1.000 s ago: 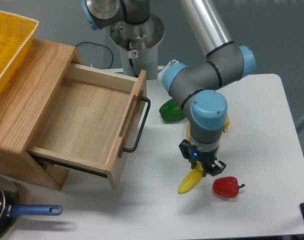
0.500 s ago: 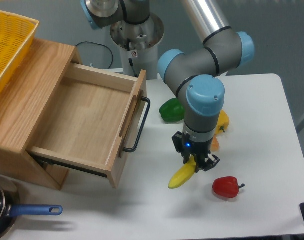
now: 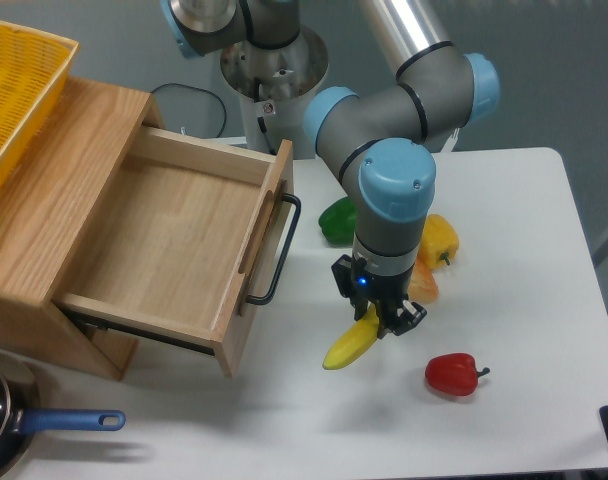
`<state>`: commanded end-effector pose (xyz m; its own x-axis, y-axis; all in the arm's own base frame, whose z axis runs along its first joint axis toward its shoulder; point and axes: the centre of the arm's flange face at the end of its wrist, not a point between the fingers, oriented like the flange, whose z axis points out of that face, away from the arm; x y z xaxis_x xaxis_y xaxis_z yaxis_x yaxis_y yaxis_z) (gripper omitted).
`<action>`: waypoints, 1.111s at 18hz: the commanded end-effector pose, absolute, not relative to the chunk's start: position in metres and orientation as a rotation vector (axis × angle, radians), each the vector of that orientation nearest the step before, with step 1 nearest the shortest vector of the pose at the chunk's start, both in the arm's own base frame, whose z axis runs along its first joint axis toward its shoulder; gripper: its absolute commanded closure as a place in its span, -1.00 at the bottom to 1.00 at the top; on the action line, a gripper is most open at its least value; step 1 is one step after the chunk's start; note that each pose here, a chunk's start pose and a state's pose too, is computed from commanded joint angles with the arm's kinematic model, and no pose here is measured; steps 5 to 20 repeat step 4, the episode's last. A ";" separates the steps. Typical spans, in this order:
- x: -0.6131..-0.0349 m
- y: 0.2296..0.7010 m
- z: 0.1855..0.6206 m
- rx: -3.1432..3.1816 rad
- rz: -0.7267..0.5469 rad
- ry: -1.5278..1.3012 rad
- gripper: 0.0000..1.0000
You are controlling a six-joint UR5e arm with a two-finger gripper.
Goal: Pick up the banana
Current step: 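Lift the held banana off the table toward the drawer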
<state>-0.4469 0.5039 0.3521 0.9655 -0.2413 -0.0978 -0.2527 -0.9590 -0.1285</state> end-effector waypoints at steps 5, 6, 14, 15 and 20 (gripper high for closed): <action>-0.447 0.504 0.353 -2.975 0.122 0.378 0.26; -0.447 0.504 0.353 -2.975 0.122 0.378 0.26; -0.447 0.504 0.353 -2.975 0.122 0.378 0.26; -0.447 0.504 0.353 -2.975 0.122 0.378 0.26; -0.447 0.504 0.353 -2.975 0.122 0.378 0.26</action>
